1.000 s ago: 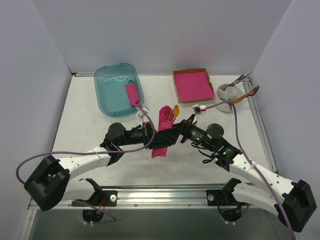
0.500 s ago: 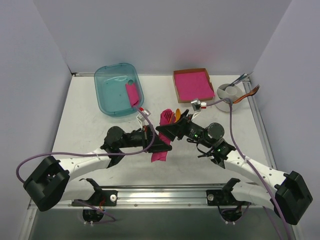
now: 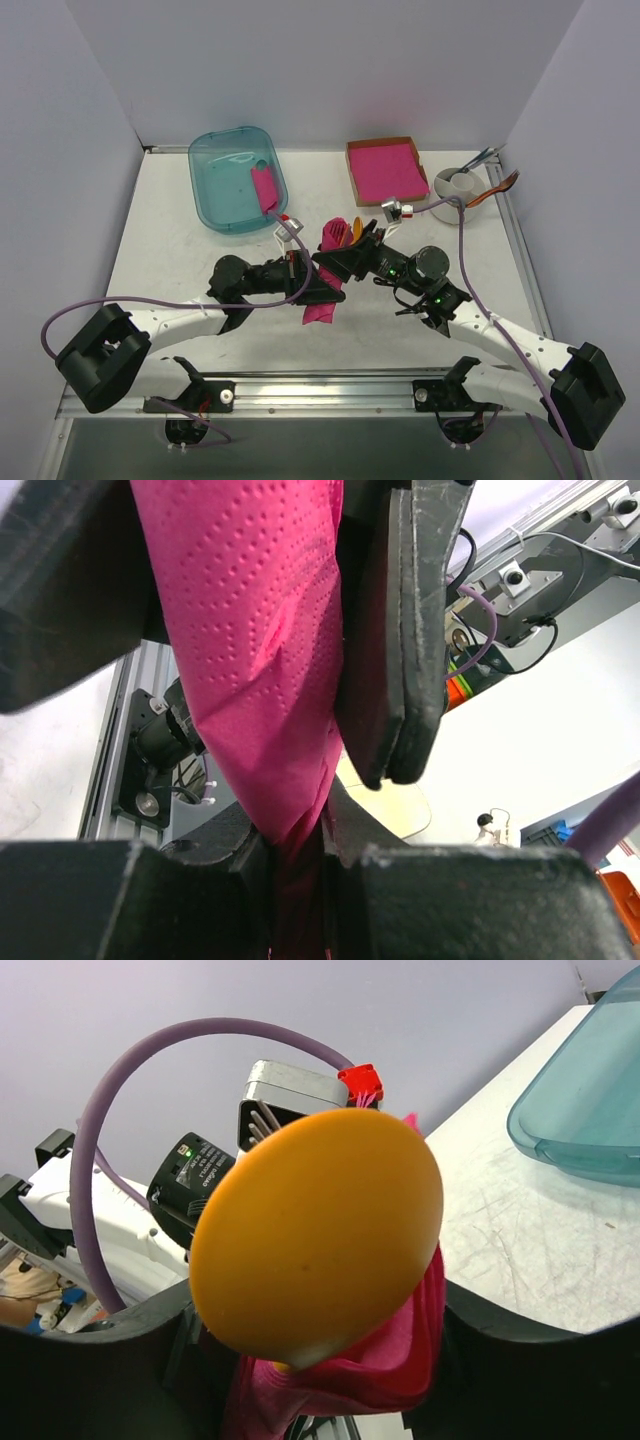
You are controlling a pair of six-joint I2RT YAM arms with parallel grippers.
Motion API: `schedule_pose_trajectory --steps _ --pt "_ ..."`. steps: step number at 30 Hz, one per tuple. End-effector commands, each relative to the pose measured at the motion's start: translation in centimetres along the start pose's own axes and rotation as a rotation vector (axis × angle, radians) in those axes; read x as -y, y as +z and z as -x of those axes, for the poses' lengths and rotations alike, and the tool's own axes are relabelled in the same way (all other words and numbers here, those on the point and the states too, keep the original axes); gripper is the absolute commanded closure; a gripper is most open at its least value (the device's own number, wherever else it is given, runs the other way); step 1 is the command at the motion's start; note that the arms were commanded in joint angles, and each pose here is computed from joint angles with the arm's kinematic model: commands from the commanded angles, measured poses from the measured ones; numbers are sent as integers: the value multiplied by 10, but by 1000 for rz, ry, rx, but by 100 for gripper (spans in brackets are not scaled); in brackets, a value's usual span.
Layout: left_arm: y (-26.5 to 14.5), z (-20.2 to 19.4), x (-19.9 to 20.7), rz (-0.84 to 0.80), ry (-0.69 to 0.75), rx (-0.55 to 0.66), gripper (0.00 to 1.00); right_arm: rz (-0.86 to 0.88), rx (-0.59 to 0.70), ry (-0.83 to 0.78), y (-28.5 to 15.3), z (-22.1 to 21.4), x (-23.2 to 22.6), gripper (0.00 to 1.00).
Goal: Place the utensils on the paper napkin and roll it up
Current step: Roll the napkin.
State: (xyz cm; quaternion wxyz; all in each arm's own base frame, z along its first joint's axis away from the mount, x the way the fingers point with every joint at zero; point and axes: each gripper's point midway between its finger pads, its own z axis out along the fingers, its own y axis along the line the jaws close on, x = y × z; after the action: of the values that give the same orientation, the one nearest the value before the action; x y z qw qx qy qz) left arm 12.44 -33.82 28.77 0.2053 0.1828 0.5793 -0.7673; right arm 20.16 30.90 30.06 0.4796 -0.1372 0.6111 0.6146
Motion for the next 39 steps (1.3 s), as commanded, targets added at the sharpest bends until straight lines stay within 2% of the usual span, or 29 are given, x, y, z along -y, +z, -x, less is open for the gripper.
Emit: schedule_pose_trajectory --steps 1,5,6,9,14,15,19,26,36,38,39 --pt "0 1 23 -83 62 -8 98 112 63 -65 3 26 -34 49" --pt "0 0 23 -75 65 -14 98 91 56 -67 3 26 -30 56" --pt "0 -1 23 -75 72 -14 97 86 57 -71 4 28 -30 63" --pt "3 -4 17 -50 95 -25 98 45 69 -66 8 33 -25 71" --pt "7 -13 -4 65 127 -56 97 -49 81 -33 9 34 -10 83" --pt "8 -8 -3 79 174 -40 97 -81 90 -23 9 35 -4 86" --pt "4 -9 -16 165 190 -42 93 -132 127 4 4 39 5 92" --pt "-2 -5 -32 266 234 -11 89 -206 213 56 -7 46 17 93" --pt "-2 -10 -42 307 242 -26 86 -258 256 83 -11 47 28 91" --pt "-1 -12 -42 304 238 -34 93 -261 262 85 -12 47 29 89" --pt "-1 -13 -43 301 231 -39 95 -258 271 82 -12 49 28 85"
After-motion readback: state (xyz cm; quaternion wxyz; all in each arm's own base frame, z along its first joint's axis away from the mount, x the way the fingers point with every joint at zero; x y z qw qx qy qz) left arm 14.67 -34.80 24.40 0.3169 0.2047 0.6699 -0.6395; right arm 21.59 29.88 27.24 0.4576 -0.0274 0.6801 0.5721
